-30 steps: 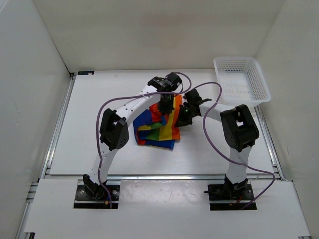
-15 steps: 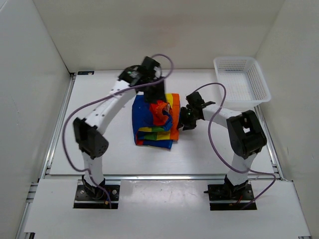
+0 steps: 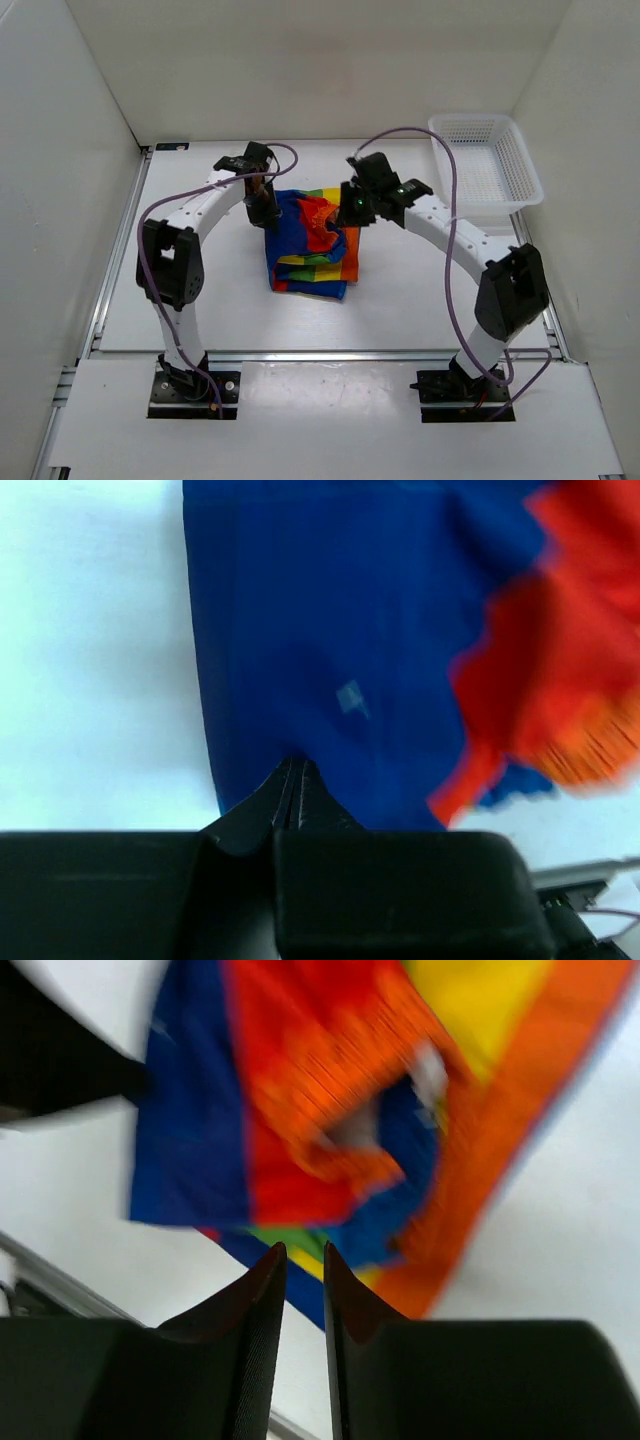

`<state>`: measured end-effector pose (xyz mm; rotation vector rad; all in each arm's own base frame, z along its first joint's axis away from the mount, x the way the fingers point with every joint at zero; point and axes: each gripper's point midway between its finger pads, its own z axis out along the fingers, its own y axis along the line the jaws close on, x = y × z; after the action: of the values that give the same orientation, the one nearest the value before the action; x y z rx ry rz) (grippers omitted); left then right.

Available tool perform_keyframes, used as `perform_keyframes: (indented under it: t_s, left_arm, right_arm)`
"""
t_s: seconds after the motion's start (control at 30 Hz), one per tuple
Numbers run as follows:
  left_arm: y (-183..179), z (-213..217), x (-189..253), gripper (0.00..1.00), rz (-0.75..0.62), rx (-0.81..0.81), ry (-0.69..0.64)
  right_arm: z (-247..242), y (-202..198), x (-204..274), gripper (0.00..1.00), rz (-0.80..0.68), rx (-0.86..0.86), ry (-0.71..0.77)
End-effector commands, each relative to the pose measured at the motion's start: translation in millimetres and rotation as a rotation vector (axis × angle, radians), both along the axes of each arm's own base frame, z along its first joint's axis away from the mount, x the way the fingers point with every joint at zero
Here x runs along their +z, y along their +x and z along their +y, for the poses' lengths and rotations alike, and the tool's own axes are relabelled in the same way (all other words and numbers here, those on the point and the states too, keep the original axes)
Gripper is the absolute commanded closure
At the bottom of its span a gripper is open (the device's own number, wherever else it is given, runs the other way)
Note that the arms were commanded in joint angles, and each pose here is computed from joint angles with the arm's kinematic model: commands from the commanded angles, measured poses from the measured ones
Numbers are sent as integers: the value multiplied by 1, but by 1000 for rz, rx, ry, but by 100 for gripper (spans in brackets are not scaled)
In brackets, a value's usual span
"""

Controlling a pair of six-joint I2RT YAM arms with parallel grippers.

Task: Fold and stack the shorts
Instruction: Fold the shorts

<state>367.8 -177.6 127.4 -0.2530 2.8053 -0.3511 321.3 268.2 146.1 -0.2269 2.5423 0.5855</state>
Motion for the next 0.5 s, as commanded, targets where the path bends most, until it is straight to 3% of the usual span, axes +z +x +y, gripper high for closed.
perform_keyframes:
  t_s: [0.0,0.07,0.27,0.47]
  left_arm:
    - [12,-8,-11,90,-13,-23,-21]
    - [22,-13,-20,90,-14,-15,-25]
    - [28,-19,-29,90,8,-32,-38]
    - [24,-21,-15,90,-20,-71,-62]
  right_arm:
    - [39,19,29,73,-43,103,86]
    - [66,38,48,71,-49,131,157]
    - [86,68,-27,73,116,42,127]
    - [38,79,-94,90,186,-158,-32]
